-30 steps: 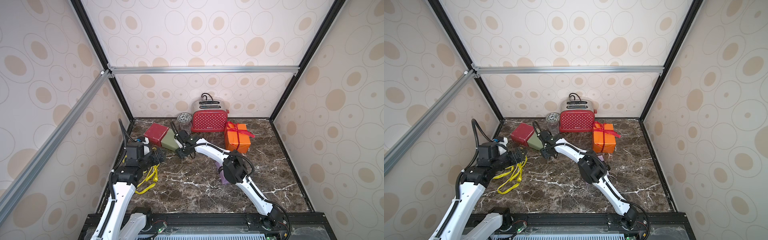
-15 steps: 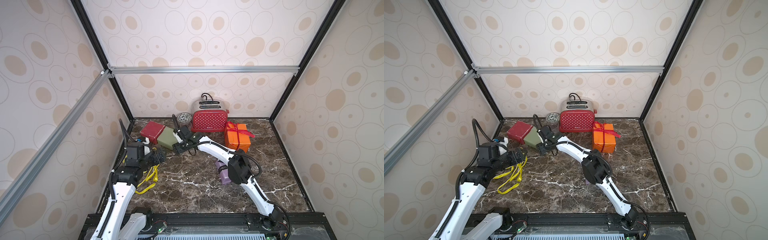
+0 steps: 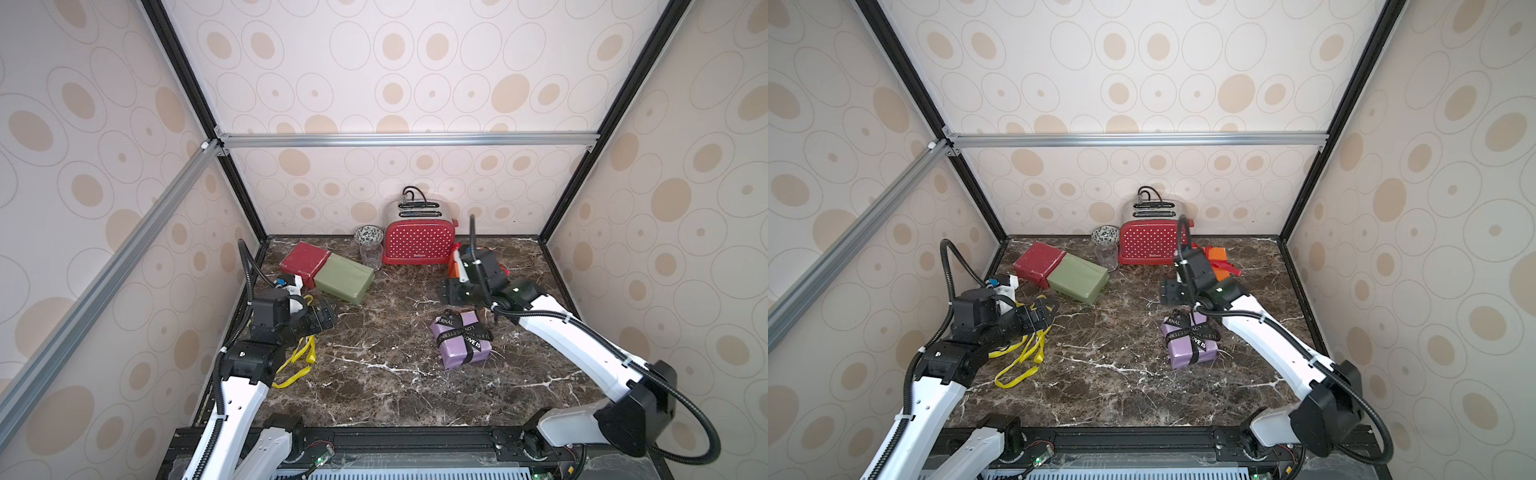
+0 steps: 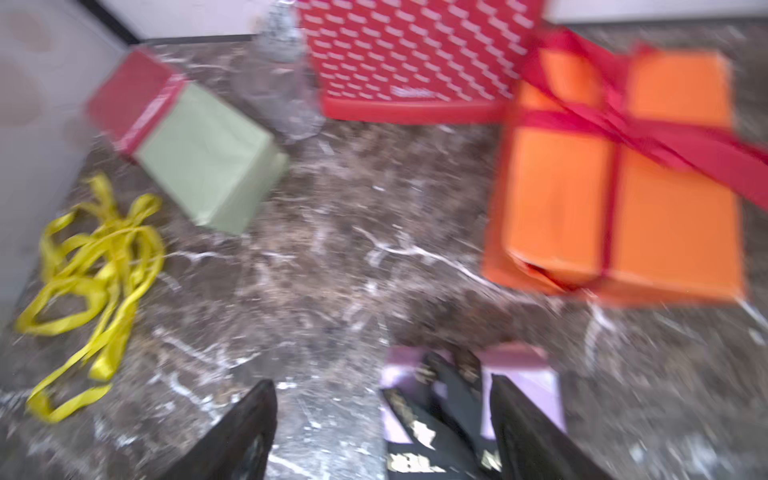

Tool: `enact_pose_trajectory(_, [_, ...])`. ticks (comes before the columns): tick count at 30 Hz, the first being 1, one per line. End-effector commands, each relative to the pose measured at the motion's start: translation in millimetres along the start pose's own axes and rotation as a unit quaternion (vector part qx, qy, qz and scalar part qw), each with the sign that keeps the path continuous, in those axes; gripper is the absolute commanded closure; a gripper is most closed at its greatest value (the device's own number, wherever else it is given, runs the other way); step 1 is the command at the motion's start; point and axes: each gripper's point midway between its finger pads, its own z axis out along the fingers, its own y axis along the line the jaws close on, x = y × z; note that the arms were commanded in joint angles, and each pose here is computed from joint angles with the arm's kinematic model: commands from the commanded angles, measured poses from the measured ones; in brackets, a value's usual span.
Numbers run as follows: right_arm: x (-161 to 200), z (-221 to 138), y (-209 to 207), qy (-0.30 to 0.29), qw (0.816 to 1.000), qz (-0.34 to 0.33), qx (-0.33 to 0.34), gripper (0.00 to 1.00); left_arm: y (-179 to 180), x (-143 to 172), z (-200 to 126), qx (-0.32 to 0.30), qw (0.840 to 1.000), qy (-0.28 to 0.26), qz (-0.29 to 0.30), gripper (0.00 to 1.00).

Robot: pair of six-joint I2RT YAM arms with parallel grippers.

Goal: Untie the ribbon bows on the gift boxes
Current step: Move the gift box to the center of the board.

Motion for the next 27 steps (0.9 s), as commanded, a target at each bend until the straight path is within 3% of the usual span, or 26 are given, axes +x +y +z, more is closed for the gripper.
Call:
enact_pose_trajectory(1, [37.4, 10.2, -48.0, 0.054, 0.991, 0.122, 0.004, 0.22, -5.9, 0.0, -0.3, 0.015, 1.000, 0.000, 0.006, 0.02])
enact_pose_trajectory(4, [48.4, 18.3, -81.3, 0.054, 0.980, 0.193, 0.001, 0.24, -7.6, 0.6, 1.5, 0.020, 1.000, 0.003, 0.005, 0.03])
enact_pose_trajectory(9, [68.1, 39.2, -98.2, 0.092, 0.973, 0.213, 0.010, 0.23, -8.3, 1.9, 2.2, 0.021, 1.000, 0.005, 0.006, 0.03])
enact_pose_trajectory(14, [84.2, 66.9, -65.4, 0.155, 0.960, 0.214, -0.087, 0.20, -10.8, 3.2, 3.4, 0.027, 1.000, 0.010, 0.005, 0.03])
enact_pose_trajectory(18, [96.9, 79.2, -55.4, 0.184, 0.953, 0.219, -0.093, 0.22, -11.1, 3.5, 3.5, 0.029, 1.000, 0.010, 0.004, 0.03])
enact_pose_trajectory(23, [109.6, 83.7, -14.3, 0.202, 0.955, 0.187, -0.108, 0.24, -11.5, 2.5, 2.2, 0.029, 1.000, 0.007, 0.005, 0.03])
enact_pose_trajectory(27, [115.4, 88.2, 20.8, 0.190, 0.954, 0.197, -0.124, 0.26, -10.6, 2.8, 2.7, 0.027, 1.000, 0.007, 0.006, 0.03])
